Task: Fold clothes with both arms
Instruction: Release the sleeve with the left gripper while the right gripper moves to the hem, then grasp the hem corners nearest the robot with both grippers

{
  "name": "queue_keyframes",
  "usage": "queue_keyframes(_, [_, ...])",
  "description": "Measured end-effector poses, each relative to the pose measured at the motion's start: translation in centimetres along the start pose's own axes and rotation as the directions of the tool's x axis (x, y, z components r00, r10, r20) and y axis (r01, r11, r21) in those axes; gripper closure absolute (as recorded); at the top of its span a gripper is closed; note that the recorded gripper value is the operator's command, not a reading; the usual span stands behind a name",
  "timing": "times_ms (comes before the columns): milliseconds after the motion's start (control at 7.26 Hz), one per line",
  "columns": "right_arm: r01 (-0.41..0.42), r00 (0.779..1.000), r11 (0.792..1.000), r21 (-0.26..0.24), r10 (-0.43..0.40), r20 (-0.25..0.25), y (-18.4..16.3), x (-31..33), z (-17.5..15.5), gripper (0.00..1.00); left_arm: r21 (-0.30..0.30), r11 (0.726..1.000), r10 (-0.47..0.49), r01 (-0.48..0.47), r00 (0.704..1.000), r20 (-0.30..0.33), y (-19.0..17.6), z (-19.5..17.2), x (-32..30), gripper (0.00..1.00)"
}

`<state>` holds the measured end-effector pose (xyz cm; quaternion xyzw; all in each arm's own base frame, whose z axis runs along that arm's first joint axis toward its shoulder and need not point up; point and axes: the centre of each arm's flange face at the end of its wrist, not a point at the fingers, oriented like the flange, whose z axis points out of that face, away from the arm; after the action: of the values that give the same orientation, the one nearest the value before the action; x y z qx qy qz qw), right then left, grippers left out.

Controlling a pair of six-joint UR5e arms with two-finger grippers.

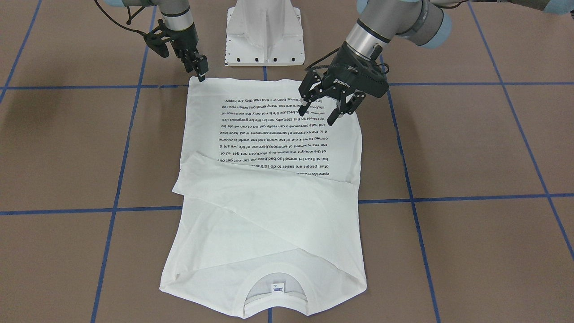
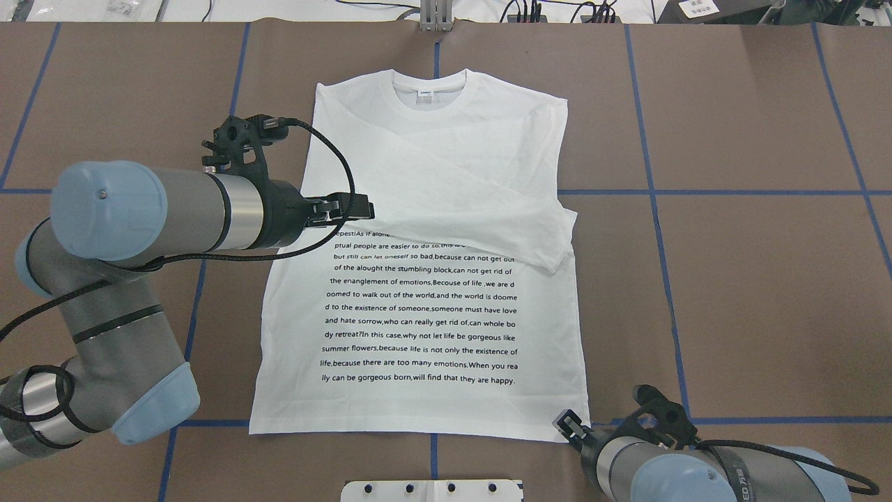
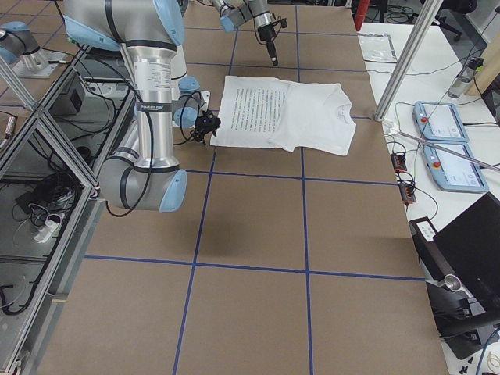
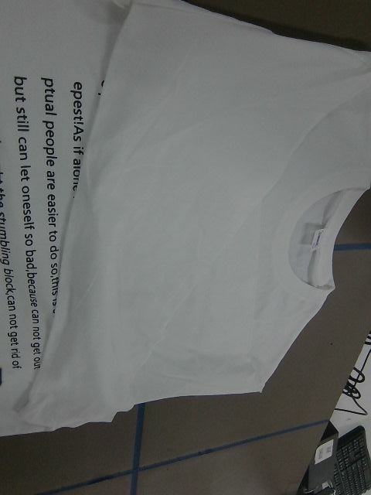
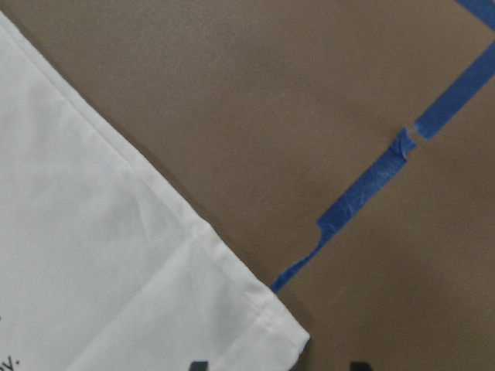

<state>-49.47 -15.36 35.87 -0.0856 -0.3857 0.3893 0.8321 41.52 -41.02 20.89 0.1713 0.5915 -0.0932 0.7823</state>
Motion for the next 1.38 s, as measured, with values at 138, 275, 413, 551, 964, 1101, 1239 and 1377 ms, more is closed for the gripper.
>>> queue_keyframes(138, [-0.003,1.0,1.0,0.005,0.003,0.0,-0.2,-0.1,0.2,0.65,0.0,1.0,0.0,0.0,1.0,0.0,0.0,0.0,0.0,0.15])
queue_keyframes(275, [-0.006,1.0,1.0,0.01,0.006,0.002,-0.4,-0.3,0.2,1.0,0.0,1.0,0.0,0.0,1.0,0.0,0.0,0.0,0.0,0.15])
queue_keyframes(413, [-0.009,1.0,1.0,0.013,0.009,0.004,-0.6,-0.4,0.2,1.0,0.0,1.0,-0.001,0.001,1.0,0.003,0.0,0.0,-0.2,0.15])
queue_keyframes(551, [-0.011,1.0,1.0,0.014,0.011,0.006,-0.6,-0.6,0.2,1.0,-0.001,1.0,-0.001,0.001,1.0,0.008,0.1,0.1,-0.5,0.15])
queue_keyframes(964, [-0.029,0.999,1.0,0.01,0.029,0.026,-1.4,-1.5,-0.8,1.0,-0.005,1.0,-0.005,0.006,1.0,0.021,0.3,0.0,-1.4,0.16])
queue_keyframes(1101, [-0.037,0.999,0.999,0.006,0.037,0.035,-1.9,-1.8,-1.5,1.0,-0.013,1.0,-0.02,0.02,0.999,0.045,0.8,-0.4,-3.2,0.15])
queue_keyframes(1239, [-0.042,0.998,0.999,-0.002,0.042,0.039,-2.3,-1.8,-2.4,1.0,-0.025,0.998,-0.048,0.05,0.996,0.075,1.9,-1.5,-5.5,0.15])
queue_keyframes(1377, [-0.043,0.998,0.999,-0.012,0.043,0.04,-2.8,-1.5,-3.5,1.0,-0.042,0.996,-0.074,0.078,0.992,0.1,3.5,-3.1,-7.7,0.15])
